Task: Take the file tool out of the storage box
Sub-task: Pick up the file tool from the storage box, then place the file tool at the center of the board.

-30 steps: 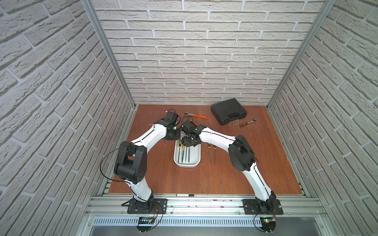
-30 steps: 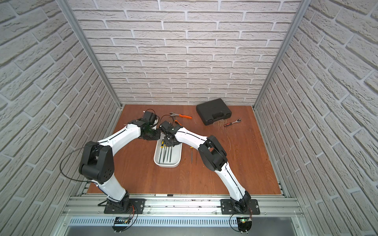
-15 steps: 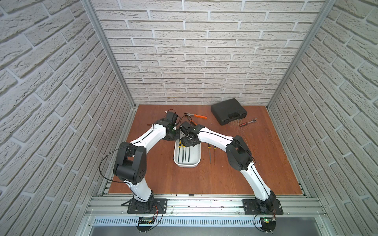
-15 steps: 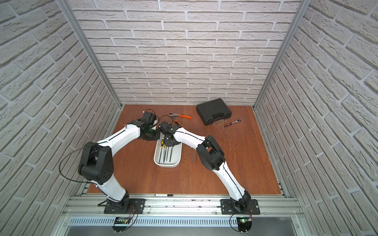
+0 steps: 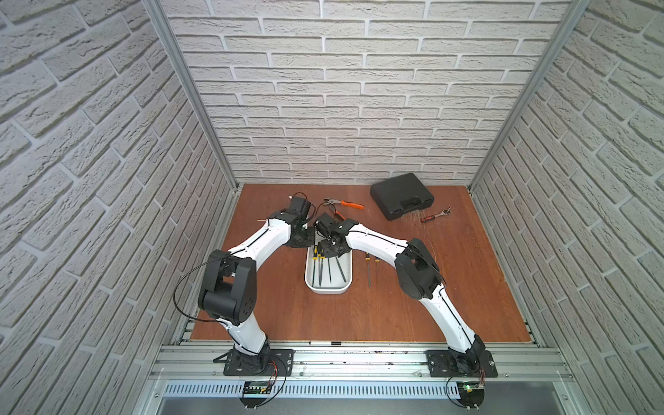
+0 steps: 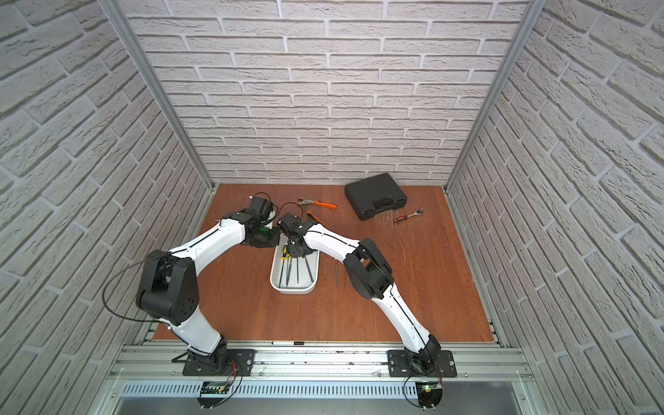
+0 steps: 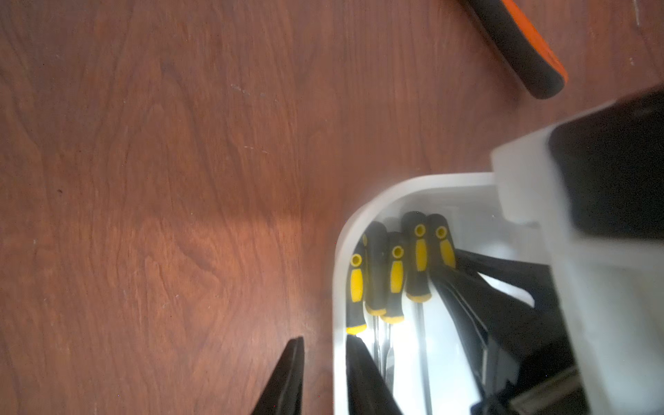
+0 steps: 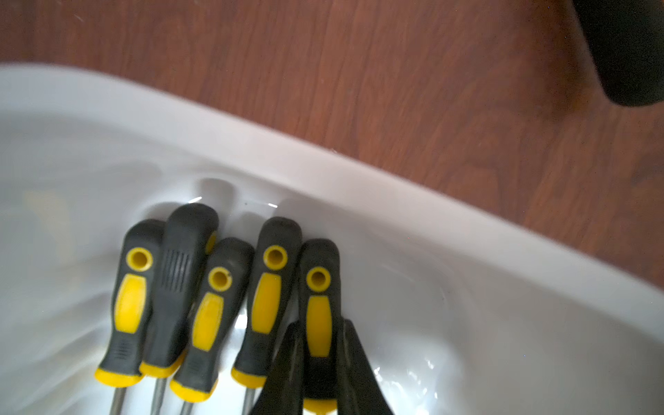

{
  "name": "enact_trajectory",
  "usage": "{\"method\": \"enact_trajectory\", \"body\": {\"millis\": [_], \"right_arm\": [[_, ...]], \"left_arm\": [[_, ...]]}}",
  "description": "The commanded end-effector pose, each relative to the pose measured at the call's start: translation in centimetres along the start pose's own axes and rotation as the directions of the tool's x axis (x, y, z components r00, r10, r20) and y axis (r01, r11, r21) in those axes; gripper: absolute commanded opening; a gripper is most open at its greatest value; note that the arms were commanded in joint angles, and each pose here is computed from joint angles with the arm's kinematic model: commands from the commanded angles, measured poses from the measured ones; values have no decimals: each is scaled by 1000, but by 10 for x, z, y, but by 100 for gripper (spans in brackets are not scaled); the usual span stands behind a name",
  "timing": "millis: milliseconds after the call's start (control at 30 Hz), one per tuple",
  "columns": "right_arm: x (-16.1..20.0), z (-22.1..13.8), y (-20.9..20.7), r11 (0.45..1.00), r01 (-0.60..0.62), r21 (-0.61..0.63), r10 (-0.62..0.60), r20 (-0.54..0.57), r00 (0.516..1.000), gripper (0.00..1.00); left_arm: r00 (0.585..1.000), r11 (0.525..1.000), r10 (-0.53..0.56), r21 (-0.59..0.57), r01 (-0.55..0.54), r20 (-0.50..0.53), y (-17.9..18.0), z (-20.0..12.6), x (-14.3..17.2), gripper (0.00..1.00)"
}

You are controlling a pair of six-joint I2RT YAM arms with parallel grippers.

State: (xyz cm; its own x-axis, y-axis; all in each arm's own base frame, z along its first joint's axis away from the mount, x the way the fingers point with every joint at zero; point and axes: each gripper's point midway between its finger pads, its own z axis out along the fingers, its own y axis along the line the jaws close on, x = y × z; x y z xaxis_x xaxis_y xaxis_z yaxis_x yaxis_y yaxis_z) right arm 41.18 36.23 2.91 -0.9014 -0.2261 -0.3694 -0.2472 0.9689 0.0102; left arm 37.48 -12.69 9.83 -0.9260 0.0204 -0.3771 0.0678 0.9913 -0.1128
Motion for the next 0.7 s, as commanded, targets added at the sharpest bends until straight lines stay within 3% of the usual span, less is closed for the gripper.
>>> {"method": "enact_trajectory", "body": {"millis": [0, 167, 367, 667], "right_arm": [[-36, -63, 15, 995, -36, -92, 49, 148, 988, 8], [-60, -121, 7, 992, -53, -119, 84, 273, 958, 8], [-54, -161, -33, 986, -134, -99, 162, 380, 911, 5], [7, -150, -135, 945, -318, 74, 266, 392, 881, 3]], "left_arm": [[1000, 1000, -2, -3, 2, 15, 3, -6, 1, 28], [1000, 1000, -5, -2, 5, 26, 3, -8, -1, 28], [999, 1000, -3, 12, 2, 45, 1, -9, -1, 28], [999, 1000, -3, 27, 1, 49, -1, -7, -3, 27]]}}
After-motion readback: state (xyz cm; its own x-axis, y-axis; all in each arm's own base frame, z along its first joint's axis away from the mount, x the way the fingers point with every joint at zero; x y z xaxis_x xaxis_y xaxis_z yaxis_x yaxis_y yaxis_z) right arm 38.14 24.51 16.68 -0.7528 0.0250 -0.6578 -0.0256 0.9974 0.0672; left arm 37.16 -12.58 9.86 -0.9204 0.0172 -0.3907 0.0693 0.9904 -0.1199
